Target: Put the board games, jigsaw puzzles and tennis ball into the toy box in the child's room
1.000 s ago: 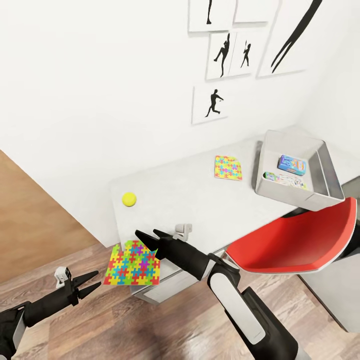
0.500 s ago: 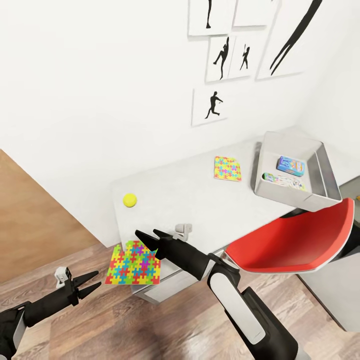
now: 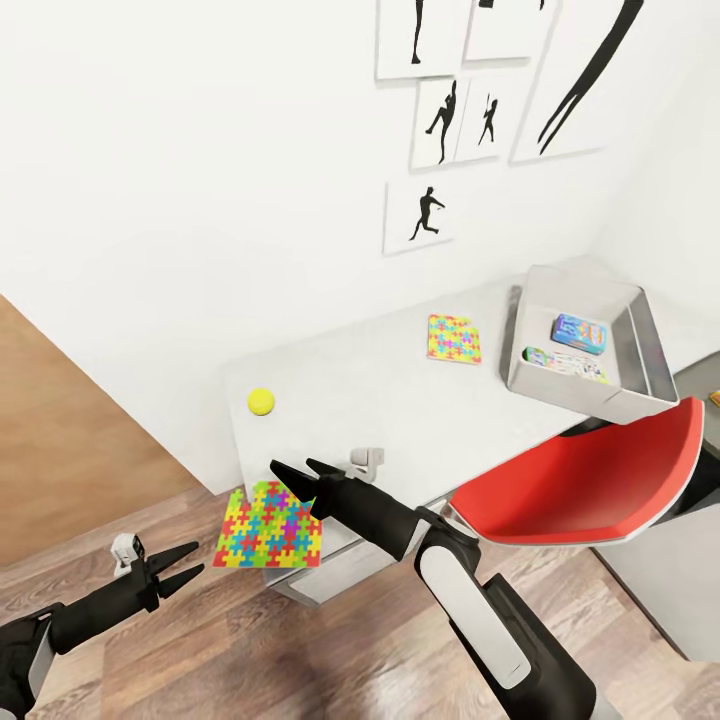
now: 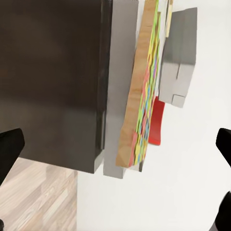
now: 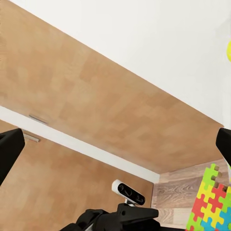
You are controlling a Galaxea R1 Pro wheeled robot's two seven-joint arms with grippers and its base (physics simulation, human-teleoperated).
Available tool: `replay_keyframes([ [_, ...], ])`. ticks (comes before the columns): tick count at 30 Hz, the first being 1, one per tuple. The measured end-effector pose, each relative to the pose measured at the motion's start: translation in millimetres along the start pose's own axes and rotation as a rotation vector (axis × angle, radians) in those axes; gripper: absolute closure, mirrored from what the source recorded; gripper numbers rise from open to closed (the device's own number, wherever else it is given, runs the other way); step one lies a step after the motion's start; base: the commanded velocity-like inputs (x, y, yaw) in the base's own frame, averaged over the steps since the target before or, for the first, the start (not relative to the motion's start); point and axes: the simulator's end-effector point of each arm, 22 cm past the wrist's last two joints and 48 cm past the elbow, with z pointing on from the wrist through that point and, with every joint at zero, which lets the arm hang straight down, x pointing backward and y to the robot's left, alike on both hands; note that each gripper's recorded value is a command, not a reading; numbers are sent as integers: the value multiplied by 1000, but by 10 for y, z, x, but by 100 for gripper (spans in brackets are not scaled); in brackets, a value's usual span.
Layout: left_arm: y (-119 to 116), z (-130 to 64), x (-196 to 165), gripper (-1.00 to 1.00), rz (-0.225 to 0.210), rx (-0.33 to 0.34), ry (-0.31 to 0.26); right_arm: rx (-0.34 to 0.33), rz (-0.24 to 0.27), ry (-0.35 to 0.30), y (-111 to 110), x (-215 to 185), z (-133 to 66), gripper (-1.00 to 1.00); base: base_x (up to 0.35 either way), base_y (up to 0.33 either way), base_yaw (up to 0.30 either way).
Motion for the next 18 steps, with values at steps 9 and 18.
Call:
replay_keyframes([
  [9, -7, 2, -5, -100, 0, 3, -3, -1, 0, 1, 2, 2, 1, -100, 0, 0, 0],
  [18, -4, 0, -4, -100, -1, 2, -2, -1, 0, 1, 3, 3, 2, -100, 0, -13, 0],
])
